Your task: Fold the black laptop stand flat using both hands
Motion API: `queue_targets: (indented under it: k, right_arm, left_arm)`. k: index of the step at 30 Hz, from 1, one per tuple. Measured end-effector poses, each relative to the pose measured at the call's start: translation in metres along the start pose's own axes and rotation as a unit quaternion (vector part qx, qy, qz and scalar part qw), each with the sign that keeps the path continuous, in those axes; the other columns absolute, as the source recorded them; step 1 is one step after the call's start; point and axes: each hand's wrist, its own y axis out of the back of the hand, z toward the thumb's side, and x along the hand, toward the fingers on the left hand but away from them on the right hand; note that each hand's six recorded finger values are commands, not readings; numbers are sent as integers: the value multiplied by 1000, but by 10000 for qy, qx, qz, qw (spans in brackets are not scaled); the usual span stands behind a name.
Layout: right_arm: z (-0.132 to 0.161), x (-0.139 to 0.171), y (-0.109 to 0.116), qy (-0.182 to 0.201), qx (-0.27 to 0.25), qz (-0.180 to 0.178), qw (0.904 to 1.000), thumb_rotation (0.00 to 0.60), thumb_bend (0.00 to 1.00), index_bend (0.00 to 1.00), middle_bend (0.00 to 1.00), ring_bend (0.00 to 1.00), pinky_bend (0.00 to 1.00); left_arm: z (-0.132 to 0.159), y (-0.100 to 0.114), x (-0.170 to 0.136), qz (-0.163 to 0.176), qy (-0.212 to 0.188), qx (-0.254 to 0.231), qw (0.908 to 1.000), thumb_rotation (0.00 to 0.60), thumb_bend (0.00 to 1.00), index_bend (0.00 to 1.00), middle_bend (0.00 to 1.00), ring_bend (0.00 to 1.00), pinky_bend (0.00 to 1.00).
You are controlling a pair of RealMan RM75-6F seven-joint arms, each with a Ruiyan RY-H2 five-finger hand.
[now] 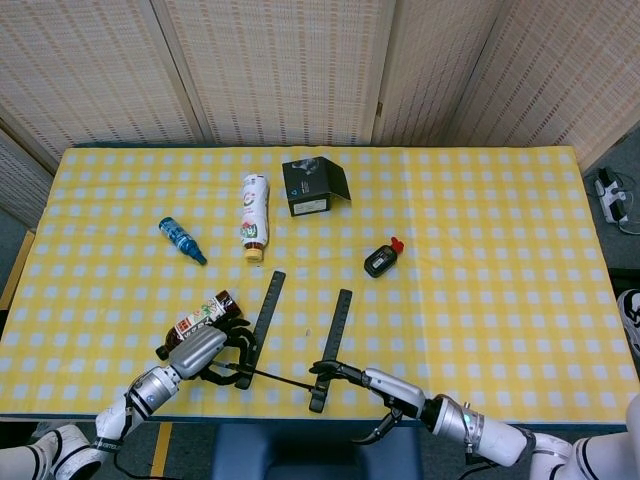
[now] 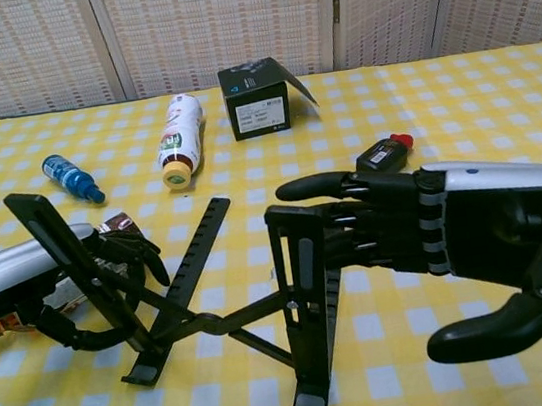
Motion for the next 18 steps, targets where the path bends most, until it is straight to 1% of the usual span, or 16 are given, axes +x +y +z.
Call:
queue_targets:
  k: [5,8,11,13,18]
  right_arm:
    - [-1,0,0,-9,-5,-5,10000,600,255,11,86,105,0]
    - [-1,1,1,-16,22,-9,10000,600,255,10,86,106,0]
    - [-1,1,4,-29,88,-57,9999,600,255,6,84,108,0]
    - [-1,2,7,-39,172,-109,9998,600,255,2,79,109,0]
    - [-5,1,12,-133,335,-253,9990,600,254,0,58,94,0]
  left_arm:
    - [2,-1,-1,-26,-35,-19,10000,600,402,673,352,181,0]
    - [4,-2,-2,-49,-48,-21,10000,600,405,667,355,184,0]
    - [6,-3,-3,-79,-61,-42,9999,600,395,593,355,181,0]
    - [9,-4,-5,-113,-67,-63,9999,600,366,501,355,171,0]
    - [13,1,-10,-124,-67,-27,9999,600,338,344,340,140,0]
